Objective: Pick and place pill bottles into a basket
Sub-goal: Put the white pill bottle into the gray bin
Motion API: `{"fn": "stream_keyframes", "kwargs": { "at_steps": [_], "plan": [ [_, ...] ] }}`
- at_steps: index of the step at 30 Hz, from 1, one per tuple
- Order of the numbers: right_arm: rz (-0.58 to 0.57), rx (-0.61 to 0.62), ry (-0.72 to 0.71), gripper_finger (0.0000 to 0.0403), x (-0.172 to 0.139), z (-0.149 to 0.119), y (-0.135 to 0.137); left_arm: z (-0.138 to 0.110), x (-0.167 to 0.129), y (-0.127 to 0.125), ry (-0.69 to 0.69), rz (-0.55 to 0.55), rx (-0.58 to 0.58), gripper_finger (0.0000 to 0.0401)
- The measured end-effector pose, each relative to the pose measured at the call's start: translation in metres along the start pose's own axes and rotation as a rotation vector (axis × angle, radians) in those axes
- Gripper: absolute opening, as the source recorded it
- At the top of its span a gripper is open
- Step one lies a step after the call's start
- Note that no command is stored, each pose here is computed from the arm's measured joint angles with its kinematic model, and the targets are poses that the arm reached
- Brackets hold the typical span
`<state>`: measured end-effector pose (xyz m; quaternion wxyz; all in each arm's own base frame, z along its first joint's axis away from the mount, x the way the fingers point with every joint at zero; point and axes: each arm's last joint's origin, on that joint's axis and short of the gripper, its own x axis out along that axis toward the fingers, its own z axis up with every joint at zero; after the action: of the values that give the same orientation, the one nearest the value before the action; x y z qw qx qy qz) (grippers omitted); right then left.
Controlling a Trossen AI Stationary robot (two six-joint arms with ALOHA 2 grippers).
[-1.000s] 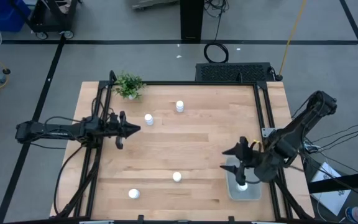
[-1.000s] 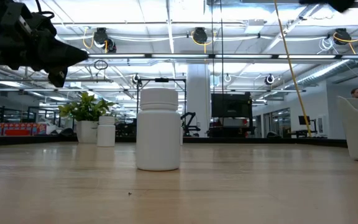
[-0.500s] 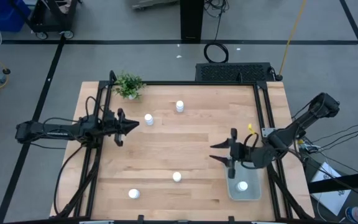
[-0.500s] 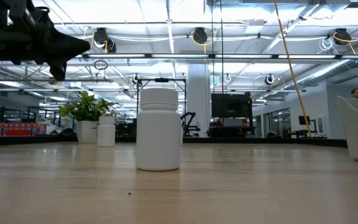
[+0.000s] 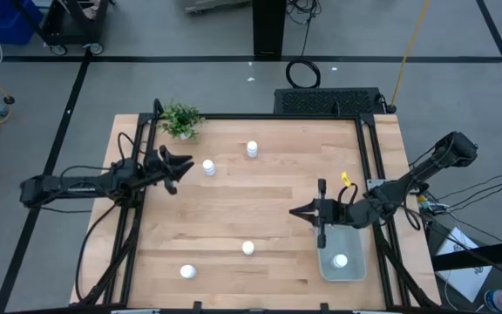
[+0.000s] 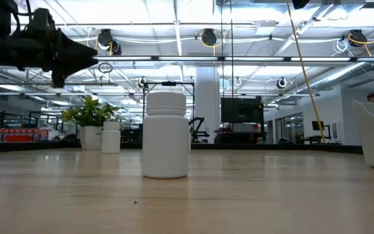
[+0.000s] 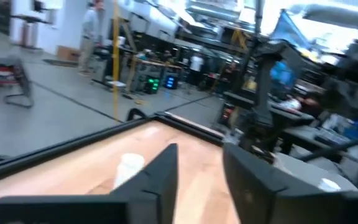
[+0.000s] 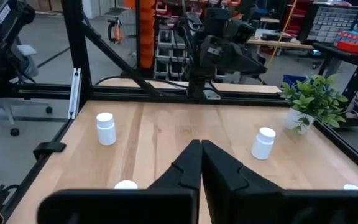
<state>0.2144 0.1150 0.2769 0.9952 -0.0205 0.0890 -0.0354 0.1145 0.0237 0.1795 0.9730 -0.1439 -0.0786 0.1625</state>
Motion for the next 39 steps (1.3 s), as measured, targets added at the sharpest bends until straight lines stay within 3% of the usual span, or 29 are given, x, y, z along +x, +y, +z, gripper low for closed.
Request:
{"fn": "stream_keyframes", "kwargs": {
  "at_steps": [4,8,14,23,27,32,39],
  "plan": [
    [0.0,0.0,0.0,0.0002,0.0,0.0,0.0,-0.001,0.004,0.007,0.028,0.083,-0.059,0.0216],
    [0.001,0.003,-0.006,0.0002,0.0,0.001,0.0,0.008,0.014,0.01,0.148,0.164,-0.101,0.0276],
    [0.003,-0.006,-0.013,0.0003,0.0,0.001,0.0,0.039,0.04,0.005,0.323,0.219,-0.09,0.0332],
    [0.06,-0.01,-0.005,0.0004,0.0,0.001,0.002,0.057,0.087,0.004,0.582,0.27,-0.032,0.0335],
    [0.083,-0.003,-0.004,0.0004,0.0,0.001,0.003,0.053,0.103,0.007,0.694,0.288,-0.032,0.033],
    [0.083,-0.001,-0.004,0.0004,0.0,0.001,0.003,0.041,0.115,0.014,0.826,0.433,0.017,0.0327],
    [0.083,0.009,-0.003,0.0004,0.0,0.001,0.003,0.027,0.122,0.018,0.899,0.446,0.011,0.0326]
  ]
}}
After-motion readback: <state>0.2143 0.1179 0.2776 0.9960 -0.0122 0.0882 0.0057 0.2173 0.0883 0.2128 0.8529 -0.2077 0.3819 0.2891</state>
